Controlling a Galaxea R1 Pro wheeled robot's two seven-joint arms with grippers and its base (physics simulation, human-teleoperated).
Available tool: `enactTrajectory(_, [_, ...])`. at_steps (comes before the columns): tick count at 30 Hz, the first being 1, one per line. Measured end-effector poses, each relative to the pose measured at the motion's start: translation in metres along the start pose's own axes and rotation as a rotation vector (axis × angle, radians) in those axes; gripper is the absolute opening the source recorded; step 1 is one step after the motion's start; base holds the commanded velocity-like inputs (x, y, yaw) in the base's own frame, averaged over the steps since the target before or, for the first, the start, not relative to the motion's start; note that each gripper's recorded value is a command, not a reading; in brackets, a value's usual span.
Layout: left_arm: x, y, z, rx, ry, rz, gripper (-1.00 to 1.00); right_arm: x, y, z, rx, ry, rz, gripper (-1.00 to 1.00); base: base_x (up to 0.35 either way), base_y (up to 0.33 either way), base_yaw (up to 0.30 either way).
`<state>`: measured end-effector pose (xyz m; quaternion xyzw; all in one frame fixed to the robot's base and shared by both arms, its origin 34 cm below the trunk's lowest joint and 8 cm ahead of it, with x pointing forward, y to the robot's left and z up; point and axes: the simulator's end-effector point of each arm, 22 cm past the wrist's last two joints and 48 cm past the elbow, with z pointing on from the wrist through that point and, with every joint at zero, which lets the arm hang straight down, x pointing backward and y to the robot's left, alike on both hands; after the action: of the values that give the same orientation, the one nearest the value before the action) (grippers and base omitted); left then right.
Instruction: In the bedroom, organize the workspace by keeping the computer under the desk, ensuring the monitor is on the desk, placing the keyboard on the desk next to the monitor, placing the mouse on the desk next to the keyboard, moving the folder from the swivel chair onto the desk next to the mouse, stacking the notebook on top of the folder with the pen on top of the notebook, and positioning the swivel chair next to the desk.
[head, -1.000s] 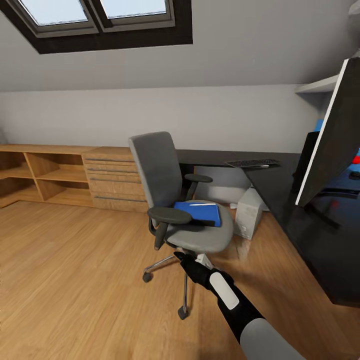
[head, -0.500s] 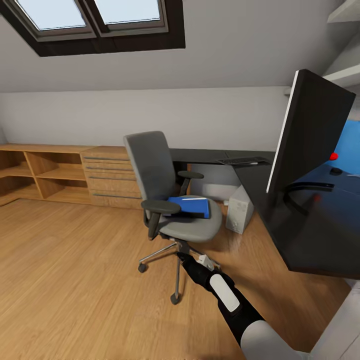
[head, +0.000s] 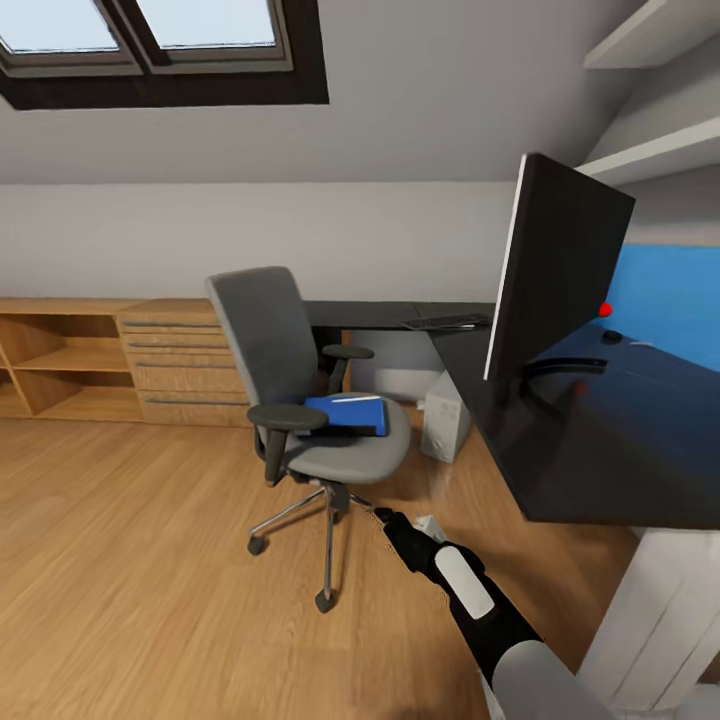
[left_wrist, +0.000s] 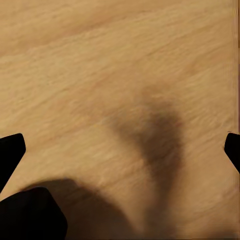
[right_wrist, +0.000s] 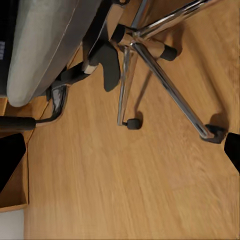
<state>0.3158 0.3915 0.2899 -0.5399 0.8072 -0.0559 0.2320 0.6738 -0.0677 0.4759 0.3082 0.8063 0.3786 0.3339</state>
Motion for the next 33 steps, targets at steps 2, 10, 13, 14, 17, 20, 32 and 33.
enactTrajectory(2, [-0.0003, -0.0005, -0.0002, 0.001, -0.001, 0.0, 1.0, -0.0015, -0.0006, -0.0007, 0.003, -0.003, 0.003, 1.0, -0.001, -0.001, -0.262])
enactTrajectory(10, [-0.0012, -0.0022, -0.0009, 0.007, -0.003, -0.001, 1.0, -0.0072, 0.0032, -0.0033, -0.002, -0.015, 0.003, 1.0, 0.0, 0.003, -0.271])
enactTrajectory(13, [-0.0015, -0.0028, -0.0011, 0.009, -0.004, -0.002, 1.0, -0.0077, 0.0045, -0.0039, -0.004, -0.017, 0.002, 1.0, 0.0, 0.046, -0.277])
enactTrajectory(14, [-0.0016, -0.003, -0.0012, 0.01, -0.005, -0.002, 1.0, -0.0077, 0.0051, -0.0041, -0.005, -0.017, 0.002, 1.0, 0.0, 0.115, -0.279])
enactTrajectory(17, [-0.0019, -0.0035, -0.0014, 0.011, -0.005, -0.002, 1.0, -0.008, 0.0064, -0.0046, -0.007, -0.017, 0.001, 1.0, 0.0, 0.145, -0.276])
enactTrajectory(20, [-0.0021, -0.0038, -0.0016, 0.013, -0.006, -0.002, 1.0, -0.0084, 0.0076, -0.005, -0.009, -0.019, 0.0, 1.0, 0.0, 0.201, -0.234])
enactTrajectory(32, [-0.0002, -0.0051, -0.0016, 0.013, -0.005, 0.007, 1.0, -0.0107, 0.0078, -0.0053, -0.008, -0.027, 0.0, 1.0, 0.083, 0.275, -0.027])
enactTrajectory(33, [0.0009, -0.0061, -0.0014, 0.013, -0.003, 0.013, 1.0, -0.0107, 0.0075, -0.0052, -0.008, -0.027, 0.001, 1.0, 0.147, 0.275, -0.078])
